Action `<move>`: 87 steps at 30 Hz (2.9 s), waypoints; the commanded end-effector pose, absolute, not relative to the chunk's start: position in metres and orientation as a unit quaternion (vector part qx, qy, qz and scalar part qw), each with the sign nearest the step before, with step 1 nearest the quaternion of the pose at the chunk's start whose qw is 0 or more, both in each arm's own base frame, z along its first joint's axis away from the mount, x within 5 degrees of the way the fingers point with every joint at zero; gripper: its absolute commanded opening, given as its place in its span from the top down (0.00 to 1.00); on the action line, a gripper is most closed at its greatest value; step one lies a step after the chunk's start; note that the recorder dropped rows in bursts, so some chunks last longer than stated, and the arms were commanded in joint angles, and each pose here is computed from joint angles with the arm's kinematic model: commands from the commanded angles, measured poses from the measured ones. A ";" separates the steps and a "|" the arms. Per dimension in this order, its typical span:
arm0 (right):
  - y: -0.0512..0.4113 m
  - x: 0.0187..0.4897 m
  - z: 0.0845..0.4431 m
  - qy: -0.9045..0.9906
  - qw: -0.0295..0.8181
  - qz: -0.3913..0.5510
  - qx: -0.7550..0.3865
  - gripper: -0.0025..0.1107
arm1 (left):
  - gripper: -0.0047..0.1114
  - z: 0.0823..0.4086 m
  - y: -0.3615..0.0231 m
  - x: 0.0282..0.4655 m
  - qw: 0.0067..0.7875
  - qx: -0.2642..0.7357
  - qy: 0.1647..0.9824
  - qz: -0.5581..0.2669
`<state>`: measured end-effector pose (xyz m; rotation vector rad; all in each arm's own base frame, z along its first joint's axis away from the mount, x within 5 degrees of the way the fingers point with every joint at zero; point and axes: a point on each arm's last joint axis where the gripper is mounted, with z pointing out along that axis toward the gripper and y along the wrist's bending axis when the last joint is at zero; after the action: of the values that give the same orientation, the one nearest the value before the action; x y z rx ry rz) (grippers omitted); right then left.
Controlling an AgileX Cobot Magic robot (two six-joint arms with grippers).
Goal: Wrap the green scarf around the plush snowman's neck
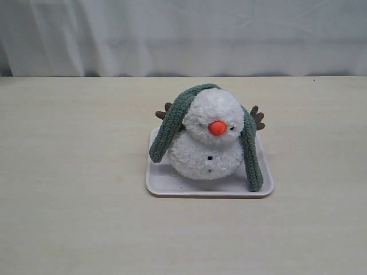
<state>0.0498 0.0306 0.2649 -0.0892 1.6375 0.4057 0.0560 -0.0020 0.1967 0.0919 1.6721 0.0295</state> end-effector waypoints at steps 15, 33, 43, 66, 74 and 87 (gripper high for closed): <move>0.034 0.034 0.267 0.693 0.691 0.197 -0.052 0.94 | 0.96 0.265 -0.006 0.050 0.731 -0.093 0.655 -0.168; 0.033 0.034 0.268 0.689 0.698 0.189 -0.050 0.94 | 0.96 0.337 -0.009 0.144 0.663 -0.067 0.737 -0.112; 0.033 0.034 0.268 0.691 0.697 0.185 -0.053 0.94 | 0.96 0.327 -0.008 0.202 0.622 -0.069 0.775 -0.085; 0.034 0.034 0.262 0.708 0.682 0.160 -0.082 0.94 | 0.96 0.304 -0.112 0.269 0.637 0.249 0.729 -0.043; 0.034 0.034 0.262 0.709 0.682 0.161 -0.083 0.94 | 0.96 0.288 -0.150 0.317 0.494 0.308 0.812 -0.037; 0.034 0.034 0.262 0.709 0.682 0.161 -0.083 0.94 | 0.96 0.254 -0.194 0.358 0.327 0.385 0.854 -0.124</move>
<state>0.0343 0.0336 0.2644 -0.1698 1.5827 0.3691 0.3552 -0.1821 0.2577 0.9446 2.2292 -0.2227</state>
